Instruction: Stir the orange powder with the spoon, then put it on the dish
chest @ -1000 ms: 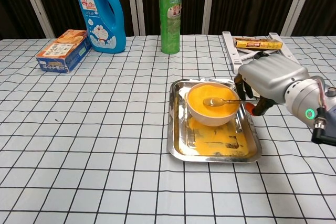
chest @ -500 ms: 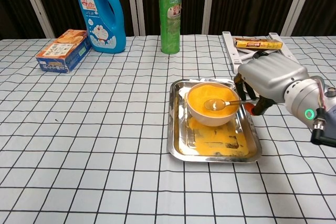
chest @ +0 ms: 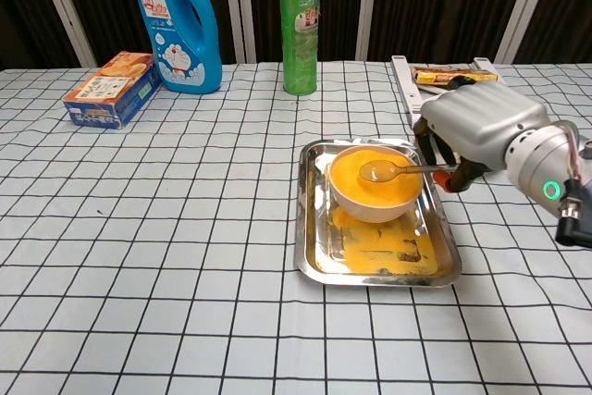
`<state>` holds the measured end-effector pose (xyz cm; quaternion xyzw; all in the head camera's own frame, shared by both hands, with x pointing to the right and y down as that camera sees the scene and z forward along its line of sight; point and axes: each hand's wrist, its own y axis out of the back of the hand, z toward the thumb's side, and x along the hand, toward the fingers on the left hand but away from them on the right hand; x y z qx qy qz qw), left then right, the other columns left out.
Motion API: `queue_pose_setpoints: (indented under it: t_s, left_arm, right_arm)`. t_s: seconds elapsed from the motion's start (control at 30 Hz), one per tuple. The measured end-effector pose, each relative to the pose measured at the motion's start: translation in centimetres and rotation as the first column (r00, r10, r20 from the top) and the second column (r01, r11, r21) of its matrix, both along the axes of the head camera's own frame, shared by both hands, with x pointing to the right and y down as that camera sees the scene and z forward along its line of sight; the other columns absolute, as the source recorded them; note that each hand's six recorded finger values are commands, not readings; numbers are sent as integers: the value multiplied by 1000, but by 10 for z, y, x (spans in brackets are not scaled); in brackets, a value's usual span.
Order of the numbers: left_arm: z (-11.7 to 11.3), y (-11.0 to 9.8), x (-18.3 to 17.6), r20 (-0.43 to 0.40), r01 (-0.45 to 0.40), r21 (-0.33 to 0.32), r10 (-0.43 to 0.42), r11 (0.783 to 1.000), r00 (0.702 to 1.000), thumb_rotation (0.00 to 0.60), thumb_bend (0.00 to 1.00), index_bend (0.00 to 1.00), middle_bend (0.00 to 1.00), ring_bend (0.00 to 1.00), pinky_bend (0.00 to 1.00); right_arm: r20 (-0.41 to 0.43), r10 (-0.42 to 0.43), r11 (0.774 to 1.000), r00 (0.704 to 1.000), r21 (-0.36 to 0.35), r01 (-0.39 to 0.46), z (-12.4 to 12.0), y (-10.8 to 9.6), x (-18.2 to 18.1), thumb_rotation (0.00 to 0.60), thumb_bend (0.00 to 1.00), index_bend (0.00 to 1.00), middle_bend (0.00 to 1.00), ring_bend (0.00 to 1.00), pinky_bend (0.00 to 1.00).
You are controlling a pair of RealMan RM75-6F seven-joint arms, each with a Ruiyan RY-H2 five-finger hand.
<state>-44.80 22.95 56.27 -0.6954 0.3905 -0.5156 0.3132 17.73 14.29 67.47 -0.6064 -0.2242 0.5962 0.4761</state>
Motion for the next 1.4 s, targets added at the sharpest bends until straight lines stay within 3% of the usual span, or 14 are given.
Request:
queue_pose_setpoints:
  t_s: [0.33,0.63,0.8,0.97,1.07,1.27,1.4]
  left_arm:
    - [0,0,0,-1,-2,1,2,1000,1000,600,0,0,0,0,0]
    - [-1,0,1,-3,-6,3,6,1000,1000,600,0,0,0,0,0]
    - [-1,0,1,-4,-7,5,7,1000,1000,600,0,0,0,0,0]
    - [-2,1,1,-6,-10,8,10,1000,1000,600,0,0,0,0,0]
    - [-1,0,1,-6,-10,7,10,1000,1000,600,0,0,0,0,0]
    - [-1,1,1,-6,-12,6,12,1000,1000,600,0,0,0,0,0]
    - [-1,1,1,-5,-12,5,12,1000,1000,600,0,0,0,0,0]
  right_arm:
    - [-30,-35,999,999,38,37,-15,-9,-4,600,757,670,614,293,0]
    - [-165,-158,979,973,99,176,-27,-12,-9,600,762,673,616,293,0]
    - [-278,-272,936,921,144,320,-32,-10,-19,600,763,673,616,294,0]
    - [-414,-367,867,833,173,468,-29,-7,-24,600,771,673,621,304,0]
    - [-452,-396,834,799,186,519,-27,-6,-28,600,776,673,626,313,0]
    - [-494,-422,789,760,214,577,-23,-5,-31,600,776,673,627,313,0]
    - [-504,-421,783,755,218,582,-19,-5,-30,600,776,673,626,313,0]
